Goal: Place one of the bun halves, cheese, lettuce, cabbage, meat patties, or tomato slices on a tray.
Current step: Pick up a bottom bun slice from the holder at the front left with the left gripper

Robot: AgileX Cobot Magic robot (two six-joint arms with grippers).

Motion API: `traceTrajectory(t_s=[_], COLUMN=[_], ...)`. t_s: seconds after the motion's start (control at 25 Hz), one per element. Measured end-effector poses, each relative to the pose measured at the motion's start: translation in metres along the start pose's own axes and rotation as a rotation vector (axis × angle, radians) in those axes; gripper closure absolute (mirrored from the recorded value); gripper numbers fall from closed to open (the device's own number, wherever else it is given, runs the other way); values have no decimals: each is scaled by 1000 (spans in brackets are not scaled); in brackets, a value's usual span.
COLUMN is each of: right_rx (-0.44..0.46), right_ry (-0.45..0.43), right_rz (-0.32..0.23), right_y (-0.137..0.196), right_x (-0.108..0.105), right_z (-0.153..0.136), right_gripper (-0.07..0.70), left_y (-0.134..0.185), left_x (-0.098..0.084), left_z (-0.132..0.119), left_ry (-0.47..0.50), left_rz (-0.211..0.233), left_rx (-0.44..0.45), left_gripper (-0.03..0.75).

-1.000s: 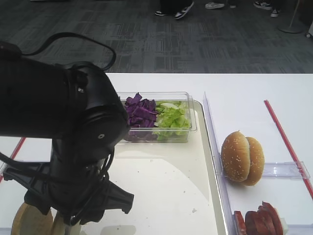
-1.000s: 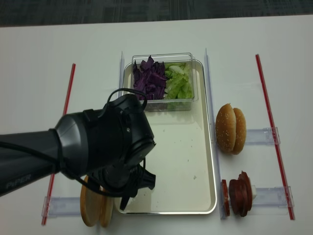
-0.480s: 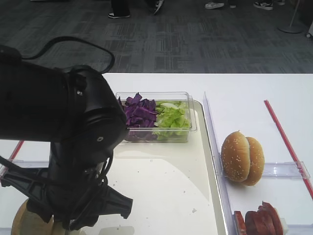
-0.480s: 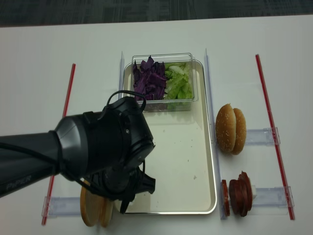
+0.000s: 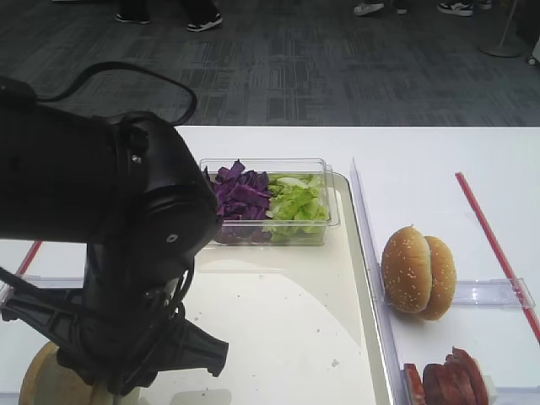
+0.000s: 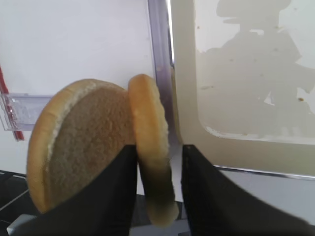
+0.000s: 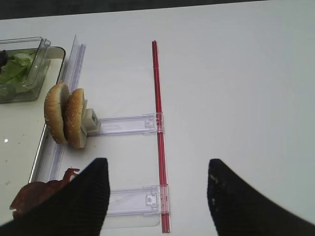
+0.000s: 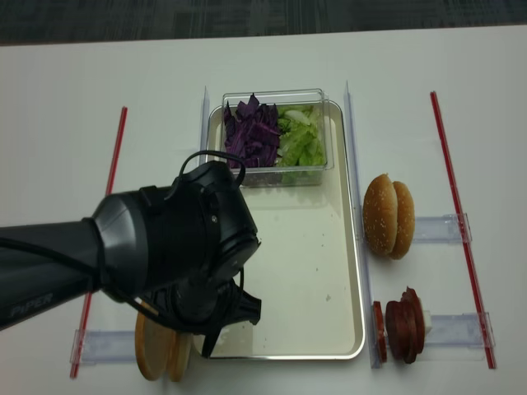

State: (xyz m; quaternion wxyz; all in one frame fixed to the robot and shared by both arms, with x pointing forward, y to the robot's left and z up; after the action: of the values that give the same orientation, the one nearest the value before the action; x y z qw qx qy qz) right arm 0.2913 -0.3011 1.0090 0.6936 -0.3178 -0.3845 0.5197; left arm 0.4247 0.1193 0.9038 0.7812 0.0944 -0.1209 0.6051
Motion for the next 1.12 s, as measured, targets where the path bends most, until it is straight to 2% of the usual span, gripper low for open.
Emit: traceTrajectory(t_s=[0.4,1.12], right_rx=[0,-2], right_ry=[0,0], right_rz=[2,0], right_y=[0,0], right_x=[0,0], right_z=[0,0], right_gripper=[169,169], left_y=[0,1], left_x=[0,0], left_z=[0,1], left_ry=[1,0], left_rz=[-15,-41], left_rx=[1,2], left_gripper=[589,630])
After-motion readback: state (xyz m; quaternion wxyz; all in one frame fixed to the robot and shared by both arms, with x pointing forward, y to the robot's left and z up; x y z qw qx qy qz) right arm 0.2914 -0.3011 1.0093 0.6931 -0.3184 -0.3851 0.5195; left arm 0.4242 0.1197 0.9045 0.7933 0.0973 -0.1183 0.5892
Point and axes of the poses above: a point on each arm's last joint axis where the gripper is mounted, z pointing back along that axis away from the gripper, x along the wrist's bending axis when the last joint is at zero, y = z × x, the point moved 7 cm from there along -z, pointing out along that axis toward the gripper, and after that the axes turned 10 degrees about -z, right-handed, at the moved point
